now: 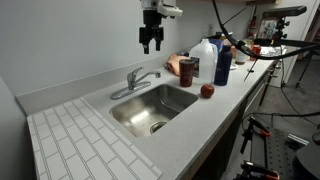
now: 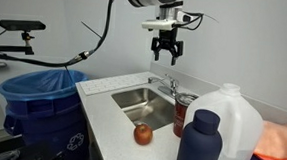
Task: Open the tap faucet and move the nozzle the right
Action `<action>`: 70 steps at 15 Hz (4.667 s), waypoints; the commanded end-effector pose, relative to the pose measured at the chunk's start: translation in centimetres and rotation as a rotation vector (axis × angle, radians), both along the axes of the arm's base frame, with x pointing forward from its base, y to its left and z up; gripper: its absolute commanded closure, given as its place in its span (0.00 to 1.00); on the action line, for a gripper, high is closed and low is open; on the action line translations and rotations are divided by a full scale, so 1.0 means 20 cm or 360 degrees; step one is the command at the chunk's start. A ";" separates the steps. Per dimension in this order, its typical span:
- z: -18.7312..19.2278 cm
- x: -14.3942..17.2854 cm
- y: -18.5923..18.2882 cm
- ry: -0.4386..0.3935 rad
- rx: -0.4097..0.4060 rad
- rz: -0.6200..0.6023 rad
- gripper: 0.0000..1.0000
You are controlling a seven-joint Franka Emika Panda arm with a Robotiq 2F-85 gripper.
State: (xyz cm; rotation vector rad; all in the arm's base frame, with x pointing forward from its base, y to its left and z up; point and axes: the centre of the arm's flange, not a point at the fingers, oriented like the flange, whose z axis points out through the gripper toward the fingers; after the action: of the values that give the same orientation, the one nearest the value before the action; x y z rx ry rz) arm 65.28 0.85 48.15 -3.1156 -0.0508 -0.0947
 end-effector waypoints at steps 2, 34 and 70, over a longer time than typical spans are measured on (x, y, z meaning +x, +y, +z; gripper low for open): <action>0.00 0.00 0.00 -0.0001 0.0001 0.0000 0.00; -0.35 0.27 -0.10 -0.0386 -0.0197 -0.0110 0.00; -0.42 -0.01 0.14 0.0025 -0.0028 0.0003 0.00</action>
State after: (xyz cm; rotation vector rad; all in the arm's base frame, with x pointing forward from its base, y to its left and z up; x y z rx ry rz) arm 65.95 3.78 40.68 -3.1423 -0.0429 -0.1266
